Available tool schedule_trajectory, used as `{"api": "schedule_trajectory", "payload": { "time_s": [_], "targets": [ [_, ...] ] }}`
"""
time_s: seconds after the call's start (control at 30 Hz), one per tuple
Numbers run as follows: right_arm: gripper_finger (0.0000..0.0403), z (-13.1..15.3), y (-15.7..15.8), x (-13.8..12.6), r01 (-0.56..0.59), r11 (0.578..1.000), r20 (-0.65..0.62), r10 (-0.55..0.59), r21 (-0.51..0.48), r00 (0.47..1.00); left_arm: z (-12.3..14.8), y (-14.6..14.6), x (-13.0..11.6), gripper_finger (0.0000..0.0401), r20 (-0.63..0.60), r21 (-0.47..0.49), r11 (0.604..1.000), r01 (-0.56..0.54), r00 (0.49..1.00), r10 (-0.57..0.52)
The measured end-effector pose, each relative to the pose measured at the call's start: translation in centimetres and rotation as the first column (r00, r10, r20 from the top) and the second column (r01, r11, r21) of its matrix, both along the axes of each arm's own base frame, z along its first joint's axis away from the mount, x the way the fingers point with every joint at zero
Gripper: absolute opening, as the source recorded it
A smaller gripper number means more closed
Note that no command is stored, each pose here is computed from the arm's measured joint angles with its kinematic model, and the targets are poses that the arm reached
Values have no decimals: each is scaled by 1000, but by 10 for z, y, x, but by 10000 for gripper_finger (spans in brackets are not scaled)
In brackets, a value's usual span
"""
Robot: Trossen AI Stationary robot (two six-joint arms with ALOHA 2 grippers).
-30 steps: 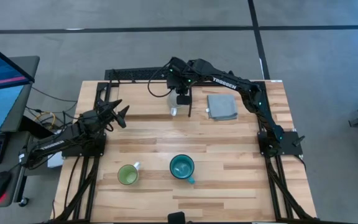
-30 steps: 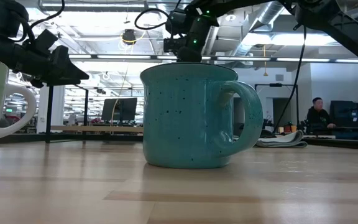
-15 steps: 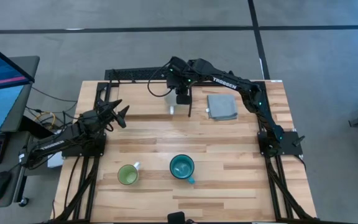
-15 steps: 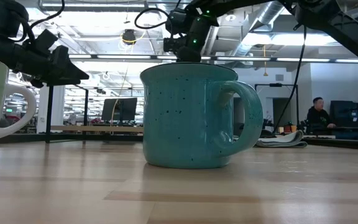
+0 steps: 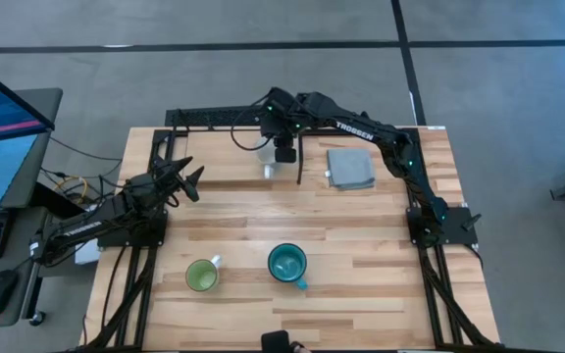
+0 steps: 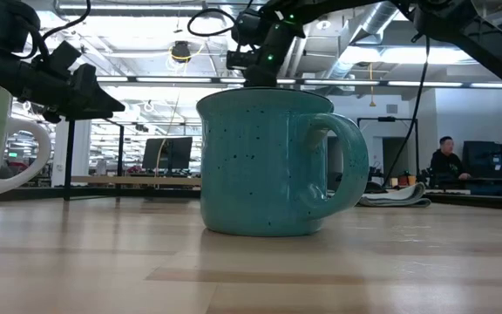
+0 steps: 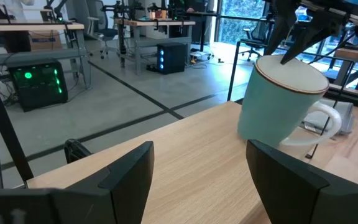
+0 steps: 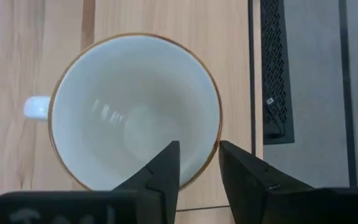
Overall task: Stack small to large cups/mugs on shelf
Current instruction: Put the white mug on the shelf
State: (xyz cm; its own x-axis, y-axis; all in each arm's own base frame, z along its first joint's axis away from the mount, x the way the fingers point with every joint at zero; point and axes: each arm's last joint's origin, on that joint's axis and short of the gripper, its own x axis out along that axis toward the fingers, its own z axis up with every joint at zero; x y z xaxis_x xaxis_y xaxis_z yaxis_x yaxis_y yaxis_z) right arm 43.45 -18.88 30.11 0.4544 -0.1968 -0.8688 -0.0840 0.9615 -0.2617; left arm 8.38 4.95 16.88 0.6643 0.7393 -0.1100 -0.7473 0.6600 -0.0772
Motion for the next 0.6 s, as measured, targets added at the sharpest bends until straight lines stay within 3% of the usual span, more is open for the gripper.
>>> {"api": "schedule_trajectory", "payload": {
  "time_s": [0.6],
  "targets": [
    [132,0,-6,-3,24,1000,2,-24,4,1000,0,0,0,247,0,0,1000,0,1000,0]
  ]
}}
